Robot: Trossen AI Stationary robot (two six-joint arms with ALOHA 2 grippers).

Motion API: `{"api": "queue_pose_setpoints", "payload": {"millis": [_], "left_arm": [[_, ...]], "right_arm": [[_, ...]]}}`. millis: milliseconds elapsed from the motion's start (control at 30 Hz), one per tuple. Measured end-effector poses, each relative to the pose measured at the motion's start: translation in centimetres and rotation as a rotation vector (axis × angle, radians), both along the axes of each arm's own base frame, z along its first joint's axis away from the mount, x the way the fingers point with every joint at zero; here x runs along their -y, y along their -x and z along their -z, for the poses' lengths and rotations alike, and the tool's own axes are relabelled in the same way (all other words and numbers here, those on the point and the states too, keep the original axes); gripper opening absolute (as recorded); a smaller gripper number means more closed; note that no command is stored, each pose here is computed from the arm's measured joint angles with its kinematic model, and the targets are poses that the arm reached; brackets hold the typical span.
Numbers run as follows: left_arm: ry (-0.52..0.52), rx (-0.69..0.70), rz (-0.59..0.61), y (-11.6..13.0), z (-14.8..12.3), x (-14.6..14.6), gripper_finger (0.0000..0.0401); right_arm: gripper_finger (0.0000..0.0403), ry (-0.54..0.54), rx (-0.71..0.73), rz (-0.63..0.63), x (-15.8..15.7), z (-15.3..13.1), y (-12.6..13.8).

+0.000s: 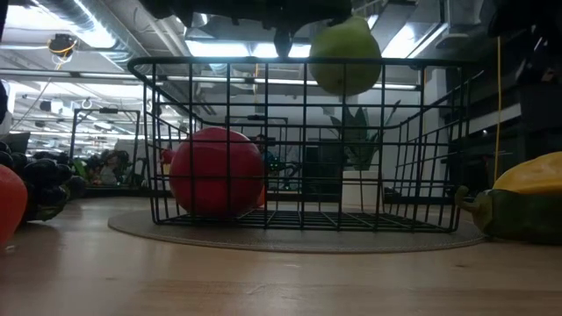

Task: Build produce basket
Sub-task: Put the green pear into the black wire basket, then put the starfruit into the black wire basket

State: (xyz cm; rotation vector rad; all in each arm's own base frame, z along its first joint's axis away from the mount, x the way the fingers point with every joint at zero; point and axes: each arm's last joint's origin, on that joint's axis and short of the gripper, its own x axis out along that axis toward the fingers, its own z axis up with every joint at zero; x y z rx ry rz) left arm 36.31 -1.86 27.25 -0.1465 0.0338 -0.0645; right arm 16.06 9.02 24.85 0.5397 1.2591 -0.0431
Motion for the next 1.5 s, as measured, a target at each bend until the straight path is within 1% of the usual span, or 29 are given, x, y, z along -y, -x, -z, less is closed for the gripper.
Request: {"api": "queue_pose_setpoints", "payload": {"millis": [133, 233, 500, 633, 967, 1067, 1267, 1500], "left_arm": [[0.026, -0.005, -0.019, 0.01, 0.05, -0.02, 0.0], [0.049, -0.018, -0.049, 0.01, 0.17, -0.11, 0.0008], [0.049, -0.025, -0.088, 0.02, 0.24, -0.22, 0.0062], [0.049, -0.025, -0.088, 0.02, 0.24, -0.22, 0.0077], [0.048, -0.027, -0.088, 0.02, 0.26, -0.22, 0.0078], [0.047, -0.033, -0.088, 0.03, 0.31, -0.22, 0.0079], [0.047, -0.033, -0.088, 0.03, 0.31, -0.22, 0.0079], [0.047, -0.033, -0.088, 0.03, 0.31, -0.22, 0.0079]], "right_arm": [[0.011, 0.0, 0.0, 0.0, 0.0, 0.0, 0.0], [0.011, 0.0, 0.0, 0.0, 0.0, 0.0, 0.0], [0.011, 0.002, 0.001, 0.001, 0.01, 0.0, 0.0], [0.011, 0.019, 0.01, 0.009, 0.05, 0.01, -0.03], [0.011, 0.037, 0.02, 0.018, 0.11, 0.01, -0.06], [0.011, 0.056, 0.029, 0.056, 0.2, 0.01, -0.11], [0.011, 0.058, 0.03, 0.149, 0.3, 0.02, -0.16], [0.011, 0.057, 0.029, 0.16, 0.3, 0.03, -0.16]]}}
